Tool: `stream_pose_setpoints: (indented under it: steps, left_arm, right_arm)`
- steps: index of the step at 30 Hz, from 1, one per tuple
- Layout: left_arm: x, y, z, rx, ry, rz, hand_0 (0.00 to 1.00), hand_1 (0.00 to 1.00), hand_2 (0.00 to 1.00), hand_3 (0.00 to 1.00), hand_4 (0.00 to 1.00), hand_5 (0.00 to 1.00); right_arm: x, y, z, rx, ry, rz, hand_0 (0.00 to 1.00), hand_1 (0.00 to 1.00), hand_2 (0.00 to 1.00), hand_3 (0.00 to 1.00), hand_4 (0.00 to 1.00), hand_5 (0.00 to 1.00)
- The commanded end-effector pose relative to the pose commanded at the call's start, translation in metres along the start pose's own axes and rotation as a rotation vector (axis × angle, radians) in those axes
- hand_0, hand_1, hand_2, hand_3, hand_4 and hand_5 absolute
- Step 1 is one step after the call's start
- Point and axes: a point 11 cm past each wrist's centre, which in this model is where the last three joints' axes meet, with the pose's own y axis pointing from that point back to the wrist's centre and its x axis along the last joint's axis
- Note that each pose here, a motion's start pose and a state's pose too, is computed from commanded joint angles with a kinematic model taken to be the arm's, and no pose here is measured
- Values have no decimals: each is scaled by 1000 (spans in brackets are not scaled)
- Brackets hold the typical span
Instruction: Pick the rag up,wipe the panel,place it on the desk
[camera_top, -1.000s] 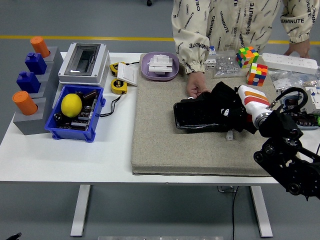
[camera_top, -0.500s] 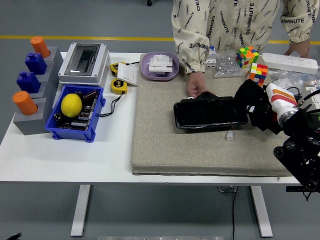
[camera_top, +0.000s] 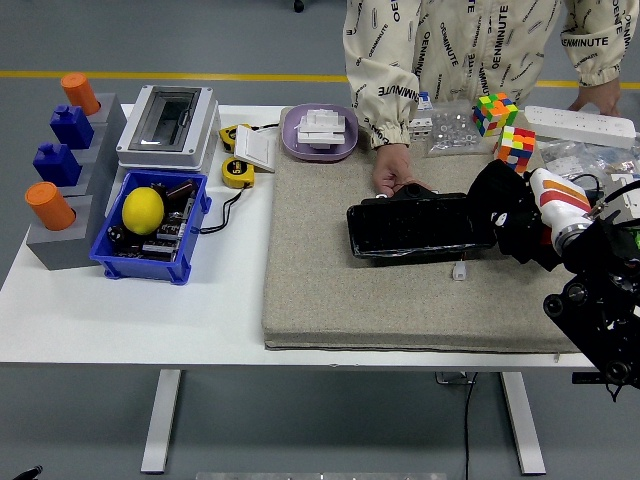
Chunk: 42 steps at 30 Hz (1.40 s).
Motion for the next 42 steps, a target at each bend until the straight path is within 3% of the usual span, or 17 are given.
stream_pose_setpoints:
  steps: [16,24,32,42]
  left_arm:
    - [0,0,2,-4,-8,0,652,663,695,580,675,439]
    - [0,0,2,-2,-10,1,652,662,695,580,674,438]
    - [0,0,1,0,-12,0,652,662,694,580,675,438]
    - [0,0,2,-1,-13,0,654,663,695,580,675,439]
  right_arm:
    - [-26,8,-39,83,-8,-56,353,453,516,534,850,209]
    - [-42,16,-77,164,-12,-90,353,452,515,534,851,209]
    - [-69,32,-117,265,21,-153,354,452,515,534,851,208]
    - [-89,53,-152,375,62,-205,352,452,515,533,852,206]
